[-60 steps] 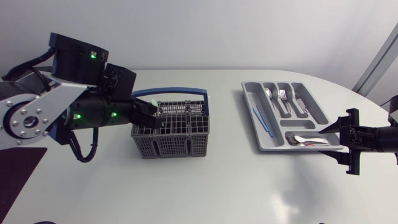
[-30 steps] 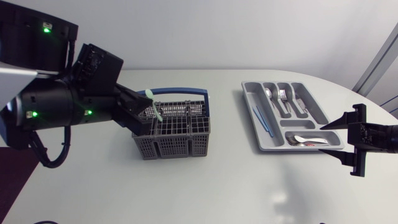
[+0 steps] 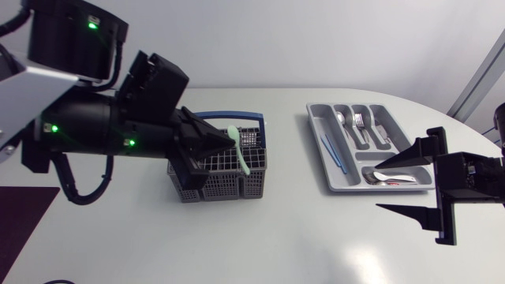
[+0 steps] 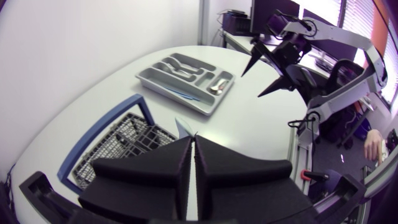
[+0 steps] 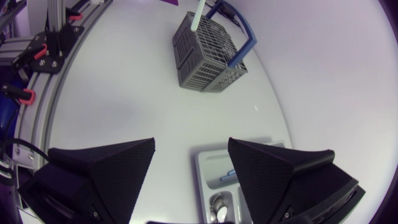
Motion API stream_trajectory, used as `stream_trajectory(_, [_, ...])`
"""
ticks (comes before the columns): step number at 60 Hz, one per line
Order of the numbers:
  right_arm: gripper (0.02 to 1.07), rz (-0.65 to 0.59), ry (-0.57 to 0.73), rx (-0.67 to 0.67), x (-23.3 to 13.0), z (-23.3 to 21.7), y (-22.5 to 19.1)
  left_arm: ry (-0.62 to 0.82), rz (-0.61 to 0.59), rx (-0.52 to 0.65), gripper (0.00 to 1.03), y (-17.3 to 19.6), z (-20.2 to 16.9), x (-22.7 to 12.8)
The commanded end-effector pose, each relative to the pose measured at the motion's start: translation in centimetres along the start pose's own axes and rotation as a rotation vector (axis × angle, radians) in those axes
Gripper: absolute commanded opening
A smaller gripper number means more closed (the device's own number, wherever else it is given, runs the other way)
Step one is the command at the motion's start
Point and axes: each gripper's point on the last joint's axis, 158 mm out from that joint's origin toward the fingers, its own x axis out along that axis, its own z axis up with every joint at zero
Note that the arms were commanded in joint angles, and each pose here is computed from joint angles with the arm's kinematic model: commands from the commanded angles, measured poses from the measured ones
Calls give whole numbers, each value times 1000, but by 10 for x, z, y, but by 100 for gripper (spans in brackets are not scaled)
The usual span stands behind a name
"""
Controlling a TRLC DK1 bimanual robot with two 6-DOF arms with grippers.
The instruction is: Unload the cutlery basket into the drawer organizer.
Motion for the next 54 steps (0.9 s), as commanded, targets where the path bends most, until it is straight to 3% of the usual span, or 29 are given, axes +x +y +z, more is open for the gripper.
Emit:
stream_trajectory(1, [88,35,-48,34,0,23,4,-22,-86,52,3,-12,10,7])
stream_trajectory(25, [87,255,-209,76,10,108,31,-29,-381,281,3,-84,-4,26])
stream_trajectory(39, [61,422,-264,130,16,132,45,-51,-455,369,3,-108,-5,23])
stream_trajectory(46, [61,480,-272,151,21,139,49,-57,-478,375,3,-113,-4,23])
stream_trajectory(51, [52,504,-290,155,22,147,49,-62,-494,386,3,-117,-4,22])
stream_trajectory(54, [52,517,-298,160,23,151,49,-65,-500,390,3,-119,-4,21])
